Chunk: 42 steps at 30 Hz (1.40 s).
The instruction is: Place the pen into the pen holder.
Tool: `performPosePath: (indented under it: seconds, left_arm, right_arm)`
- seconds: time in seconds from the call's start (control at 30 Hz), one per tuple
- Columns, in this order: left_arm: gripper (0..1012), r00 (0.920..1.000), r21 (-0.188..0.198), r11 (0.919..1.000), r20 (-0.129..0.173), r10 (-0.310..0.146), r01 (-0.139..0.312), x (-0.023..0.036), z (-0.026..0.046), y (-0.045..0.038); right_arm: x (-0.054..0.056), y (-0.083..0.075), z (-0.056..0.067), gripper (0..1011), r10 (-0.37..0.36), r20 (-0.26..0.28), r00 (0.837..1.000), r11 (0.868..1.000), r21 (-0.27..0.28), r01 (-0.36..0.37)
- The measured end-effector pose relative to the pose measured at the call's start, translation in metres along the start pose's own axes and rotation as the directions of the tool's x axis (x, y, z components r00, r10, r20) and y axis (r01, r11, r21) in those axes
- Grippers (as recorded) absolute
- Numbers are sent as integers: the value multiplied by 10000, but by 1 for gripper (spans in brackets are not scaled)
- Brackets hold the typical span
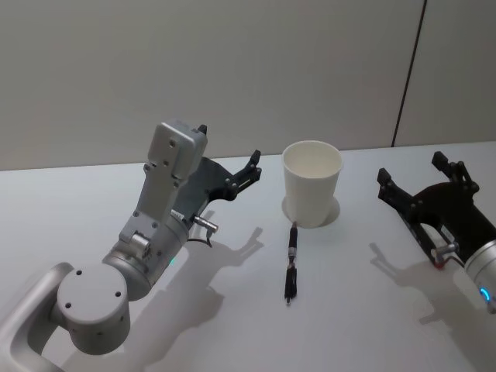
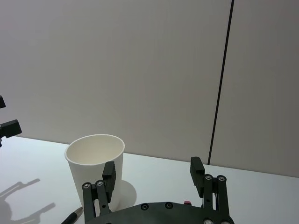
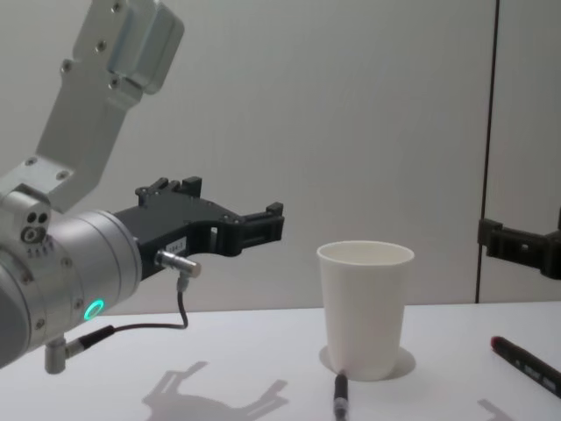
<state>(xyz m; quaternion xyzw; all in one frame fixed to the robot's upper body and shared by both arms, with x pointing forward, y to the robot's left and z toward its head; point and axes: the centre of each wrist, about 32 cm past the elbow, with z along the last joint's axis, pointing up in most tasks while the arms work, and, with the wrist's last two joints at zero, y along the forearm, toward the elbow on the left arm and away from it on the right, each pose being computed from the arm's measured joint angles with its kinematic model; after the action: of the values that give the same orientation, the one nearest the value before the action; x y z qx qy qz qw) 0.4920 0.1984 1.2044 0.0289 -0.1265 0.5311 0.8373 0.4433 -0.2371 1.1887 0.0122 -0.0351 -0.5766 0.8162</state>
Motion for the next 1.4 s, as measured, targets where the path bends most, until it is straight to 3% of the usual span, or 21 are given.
performPosePath:
  seconds: [0.97, 1.2, 1.4]
  left_arm:
    - [1001, 10000, 0, 10000, 0, -1, 1, 0, 0, 0]
    - [1001, 10000, 1, 10000, 0, -1, 1, 0, 0, 0]
    - [1001, 10000, 0, 10000, 0, -1, 1, 0, 0, 0]
  right_arm:
    - [0, 0, 4, 1001, 10, -7, 10000, 10000, -31, -10]
    - [9, -7, 28, 1001, 82, -110, 9999, 9993, -363, -86]
    - [86, -36, 53, 1001, 22, -104, 9999, 9967, -810, -30]
